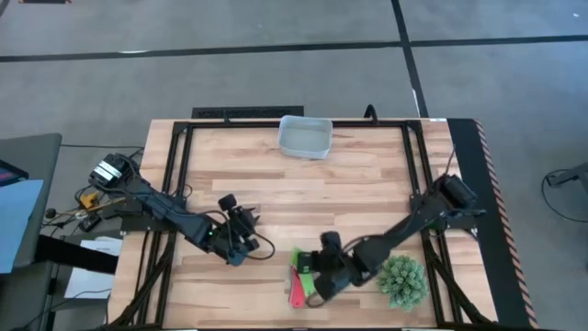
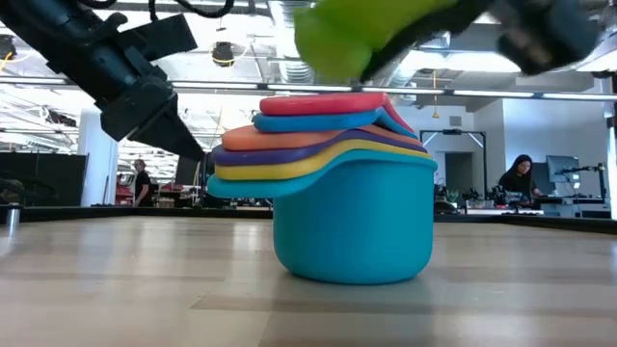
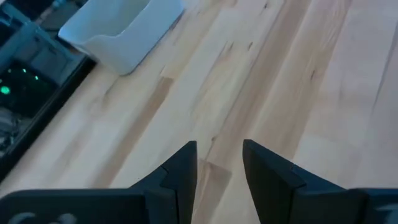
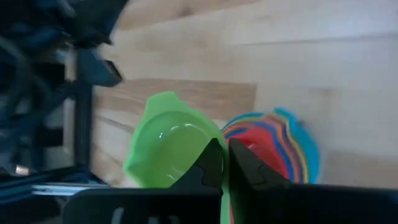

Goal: Nest measuring cups in basket
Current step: Stack the green measuring cup on top of the red measuring cup

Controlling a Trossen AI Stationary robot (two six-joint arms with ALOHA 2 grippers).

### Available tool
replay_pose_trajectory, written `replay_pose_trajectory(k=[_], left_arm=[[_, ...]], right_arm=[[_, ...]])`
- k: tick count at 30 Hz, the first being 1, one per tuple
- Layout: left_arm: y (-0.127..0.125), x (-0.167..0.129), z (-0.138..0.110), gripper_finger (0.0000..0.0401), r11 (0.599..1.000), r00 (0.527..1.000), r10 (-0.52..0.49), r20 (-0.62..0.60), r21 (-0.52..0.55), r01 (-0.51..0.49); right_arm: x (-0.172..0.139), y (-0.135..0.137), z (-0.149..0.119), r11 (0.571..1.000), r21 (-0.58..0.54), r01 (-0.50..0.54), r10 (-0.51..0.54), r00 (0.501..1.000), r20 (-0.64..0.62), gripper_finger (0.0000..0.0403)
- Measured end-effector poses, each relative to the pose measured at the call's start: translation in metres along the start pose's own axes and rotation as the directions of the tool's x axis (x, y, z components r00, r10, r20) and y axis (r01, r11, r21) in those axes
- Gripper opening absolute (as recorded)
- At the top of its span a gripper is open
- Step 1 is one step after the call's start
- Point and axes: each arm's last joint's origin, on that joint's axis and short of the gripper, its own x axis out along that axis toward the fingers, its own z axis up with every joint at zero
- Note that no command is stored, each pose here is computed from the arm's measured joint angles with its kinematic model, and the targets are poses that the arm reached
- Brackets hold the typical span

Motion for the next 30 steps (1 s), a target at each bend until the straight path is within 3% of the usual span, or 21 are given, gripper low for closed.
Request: replay_pose_trajectory(k=[2,7,14,20,30], left_arm=[[0.0,0.0,0.001,0.0118,1.0,1.0,-0.002,0.006,0.027,0.002],[-0.002,0.0,0.003,0.0118,0.998,1.0,-0.011,0.02,0.066,0.01],[-0.004,0.0,0.005,0.0118,0.995,0.999,-0.044,0.022,0.093,0.042],[-0.004,0.001,0.005,0.0118,0.992,0.997,-0.079,-0.001,0.102,0.079],[-0.004,0.001,0.002,0.0118,0.988,0.994,-0.104,-0.03,0.115,0.107]], right_arm=[[-0.002,-0.001,-0.011,0.997,0.071,-0.026,0.025,1.0,0.013,0.0017],[0.0,-0.002,-0.029,0.99,0.137,0.019,-0.023,0.999,0.032,0.0019],[0.01,0.004,-0.04,0.979,0.085,0.186,-0.192,0.98,0.059,0.002],[0.01,0.017,-0.042,0.982,0.106,0.16,-0.166,0.985,0.054,0.002],[0.019,0.014,-0.034,0.963,0.111,0.244,-0.247,0.969,0.015,0.0036]])
